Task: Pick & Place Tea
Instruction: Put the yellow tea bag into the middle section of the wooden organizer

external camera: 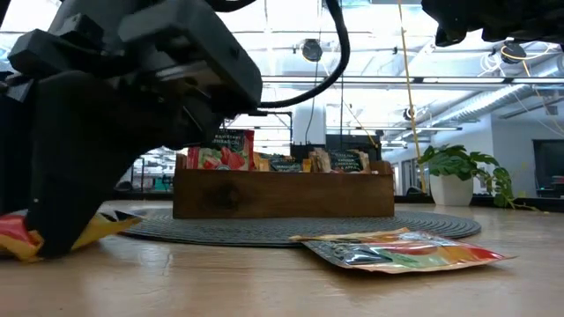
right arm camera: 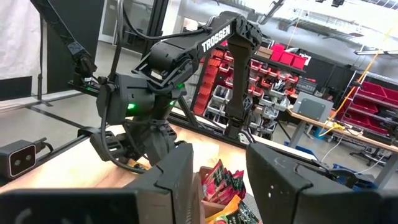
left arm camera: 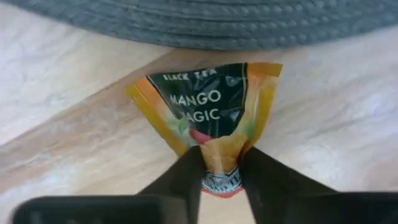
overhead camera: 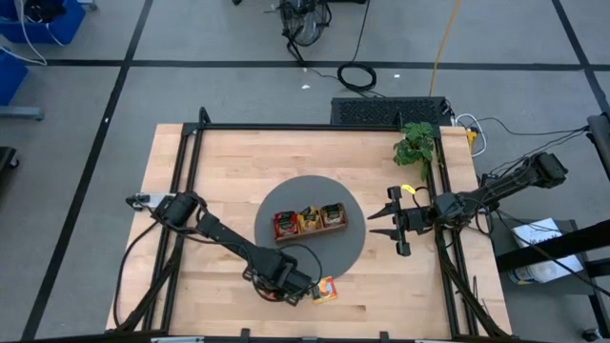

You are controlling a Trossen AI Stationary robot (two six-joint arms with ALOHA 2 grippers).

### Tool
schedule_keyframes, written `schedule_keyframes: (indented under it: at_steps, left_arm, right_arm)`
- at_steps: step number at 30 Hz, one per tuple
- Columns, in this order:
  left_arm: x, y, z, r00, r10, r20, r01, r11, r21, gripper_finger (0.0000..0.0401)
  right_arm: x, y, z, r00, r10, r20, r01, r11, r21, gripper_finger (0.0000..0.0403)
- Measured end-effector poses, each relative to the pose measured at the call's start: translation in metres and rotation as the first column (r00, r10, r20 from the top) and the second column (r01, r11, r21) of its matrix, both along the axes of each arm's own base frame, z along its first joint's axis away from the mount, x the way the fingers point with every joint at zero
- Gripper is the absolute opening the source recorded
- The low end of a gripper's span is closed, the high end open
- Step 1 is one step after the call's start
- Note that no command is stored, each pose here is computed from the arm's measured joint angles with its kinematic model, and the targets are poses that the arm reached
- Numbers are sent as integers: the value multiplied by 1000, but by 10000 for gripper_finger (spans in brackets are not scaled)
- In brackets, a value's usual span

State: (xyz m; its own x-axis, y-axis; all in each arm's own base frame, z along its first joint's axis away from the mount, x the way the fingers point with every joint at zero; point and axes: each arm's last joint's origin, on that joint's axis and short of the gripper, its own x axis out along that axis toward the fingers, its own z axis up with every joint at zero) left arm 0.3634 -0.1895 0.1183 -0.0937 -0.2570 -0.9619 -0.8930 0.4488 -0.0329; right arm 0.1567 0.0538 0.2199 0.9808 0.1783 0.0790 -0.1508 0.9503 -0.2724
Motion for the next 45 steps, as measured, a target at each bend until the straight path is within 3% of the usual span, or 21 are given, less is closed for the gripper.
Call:
schedule_keyframes:
  at_steps: [5,8,12,14,16,19,23,29,32,34,36,45]
  left_arm:
    - [2,0,3,993,-111,50,112,994,-17,28]
    - [2,0,13,986,-157,51,157,987,19,21]
    - [0,4,38,975,-224,6,218,952,216,21]
    - [3,3,61,950,-313,22,290,904,315,21]
    - [6,0,84,904,-425,54,366,831,420,21]
    - [12,-2,103,813,-581,50,455,685,569,21]
    - [18,1,120,664,-745,-55,543,431,721,21]
    - [25,10,119,431,-826,-364,679,31,733,21]
    - [30,19,119,356,-791,-497,701,-126,702,21]
    - [33,25,119,317,-765,-560,717,-194,670,20]
    - [36,32,119,282,-744,-606,736,-237,634,20]
    - [49,52,109,164,-735,-658,780,-312,543,20]
  right_arm:
    - [0,0,0,1000,1,-3,-1,1000,11,134]
    - [0,0,0,1000,2,-8,-2,1000,25,134]
    - [3,1,-4,999,8,-35,-6,998,69,134]
    - [7,3,-6,999,11,-39,-7,995,96,134]
    - [12,4,-8,999,13,-38,-8,994,112,134]
    - [20,7,-14,999,9,-36,-4,992,129,134]
    - [32,4,-23,998,-20,-61,31,983,178,134]
    - [54,-4,-33,987,-79,-140,109,969,221,134]
    - [62,-8,-37,986,-65,-153,104,960,261,134]
    - [69,-11,-41,983,-15,-185,71,951,300,134]
    - [76,-15,-46,978,21,-207,49,943,328,134]
    - [91,-31,-54,975,201,-95,-130,863,489,173]
